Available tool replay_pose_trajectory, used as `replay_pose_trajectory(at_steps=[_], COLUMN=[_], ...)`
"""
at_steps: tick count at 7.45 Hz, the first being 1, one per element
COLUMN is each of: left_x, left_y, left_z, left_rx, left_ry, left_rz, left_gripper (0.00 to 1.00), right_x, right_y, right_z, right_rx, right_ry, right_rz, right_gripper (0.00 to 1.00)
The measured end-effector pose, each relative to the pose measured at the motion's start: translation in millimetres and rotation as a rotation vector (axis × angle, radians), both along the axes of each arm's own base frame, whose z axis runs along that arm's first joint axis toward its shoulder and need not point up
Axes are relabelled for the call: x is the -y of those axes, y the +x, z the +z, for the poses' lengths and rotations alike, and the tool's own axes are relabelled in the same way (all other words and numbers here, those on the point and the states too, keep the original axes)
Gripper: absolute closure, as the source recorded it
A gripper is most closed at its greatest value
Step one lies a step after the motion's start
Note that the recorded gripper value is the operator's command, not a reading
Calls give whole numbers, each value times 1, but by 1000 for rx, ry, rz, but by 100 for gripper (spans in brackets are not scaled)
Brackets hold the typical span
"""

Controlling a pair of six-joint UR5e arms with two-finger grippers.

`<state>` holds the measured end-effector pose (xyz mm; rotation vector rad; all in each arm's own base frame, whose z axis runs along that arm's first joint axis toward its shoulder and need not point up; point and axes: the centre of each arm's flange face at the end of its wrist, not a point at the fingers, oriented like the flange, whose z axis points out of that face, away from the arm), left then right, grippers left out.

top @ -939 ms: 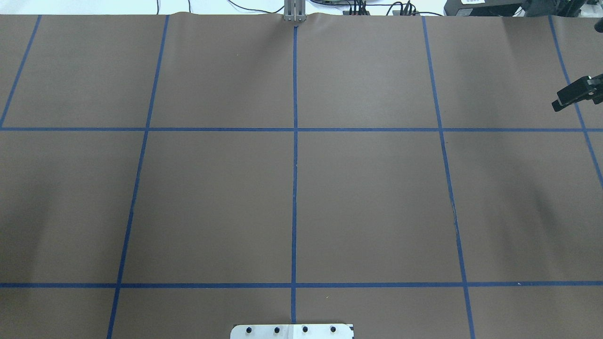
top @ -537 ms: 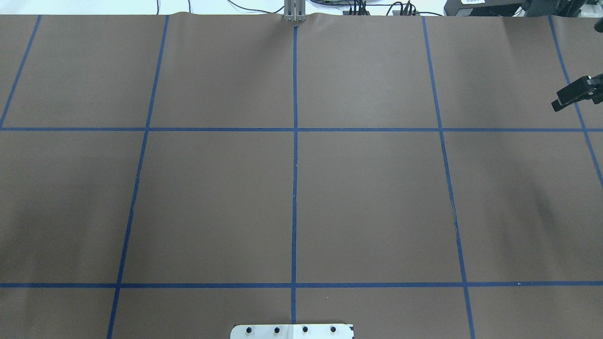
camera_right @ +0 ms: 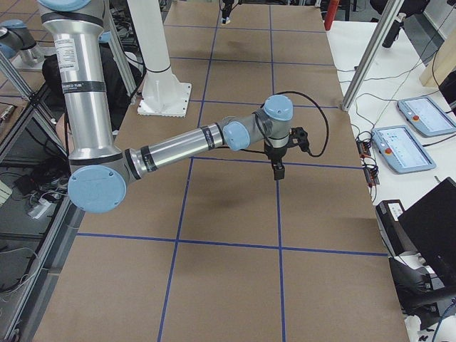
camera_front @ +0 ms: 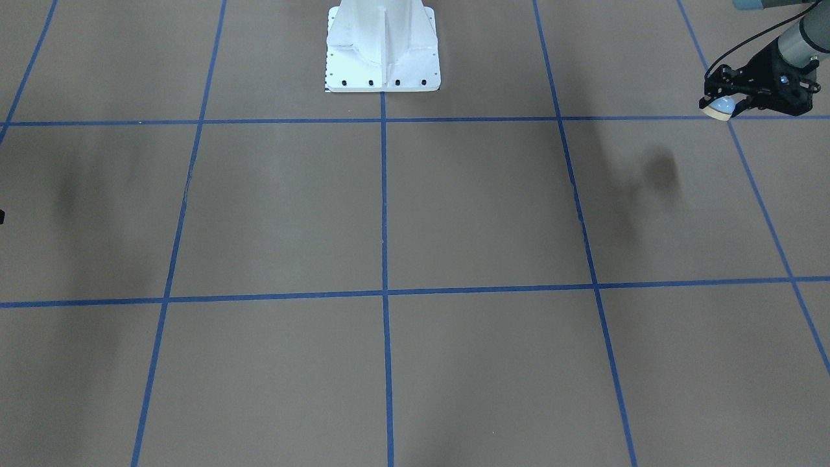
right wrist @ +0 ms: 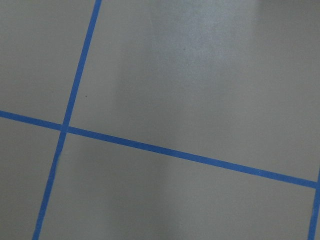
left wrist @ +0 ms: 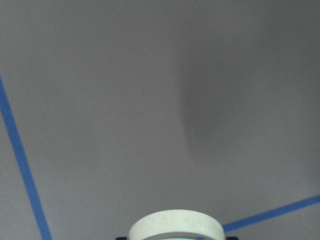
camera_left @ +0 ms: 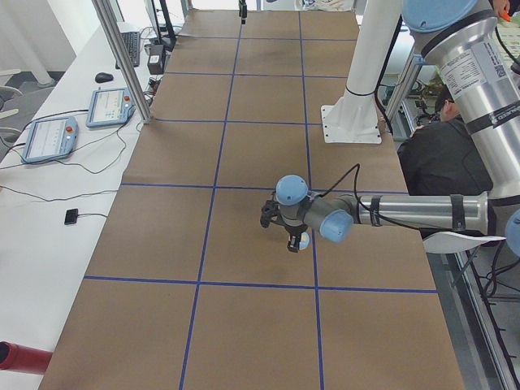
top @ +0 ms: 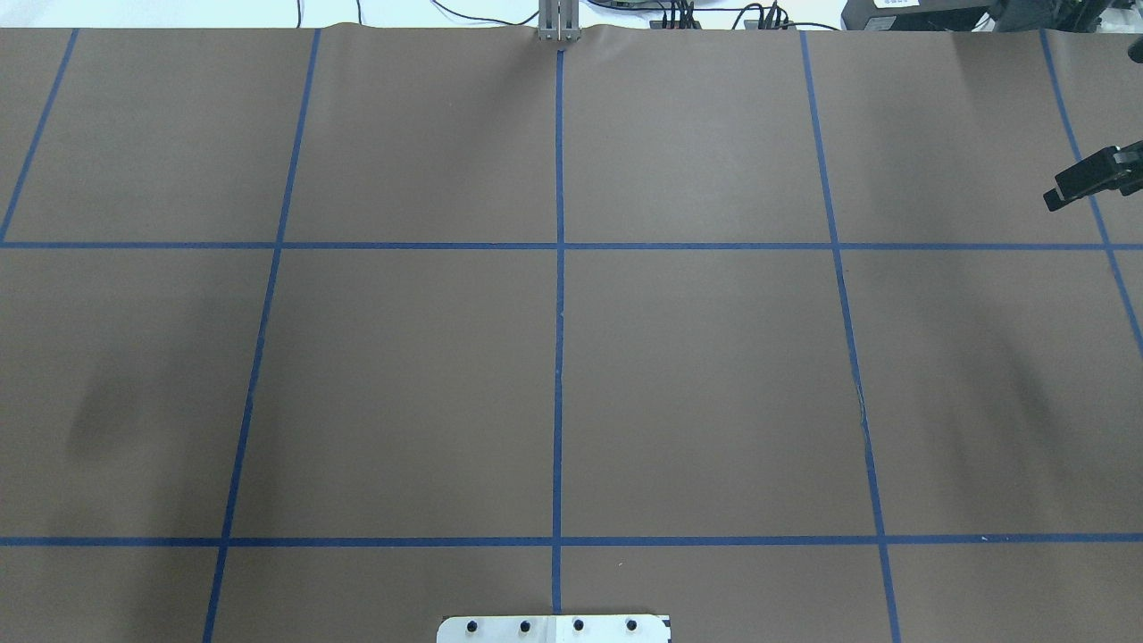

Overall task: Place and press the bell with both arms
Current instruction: 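Carry the bell with the left gripper to the table center and lower it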

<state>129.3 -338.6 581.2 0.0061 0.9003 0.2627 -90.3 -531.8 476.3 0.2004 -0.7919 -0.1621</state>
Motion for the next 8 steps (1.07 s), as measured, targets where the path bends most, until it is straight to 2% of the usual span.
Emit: replay_pose_trajectory(at_steps=[2, 4, 6, 8], left_x=[79, 143, 179, 196], left_y=[43, 86, 161, 273], left_z=[-78, -171, -281, -363], left_rx=[7, 36, 98, 194], left_ry=[-23, -70, -163, -237], left_rz=[-28, -28, -26, -72], left_gripper=[100, 100, 100, 100], right_x=[-3, -3, 2, 7], right_y=[1, 1, -11, -21], right_z=[2, -3, -16, -27], right_rx=[3, 11, 32, 47], right_ry=[6, 28, 103, 133], right_rz=[1, 2, -16, -31], right_gripper=[0, 0, 0, 0])
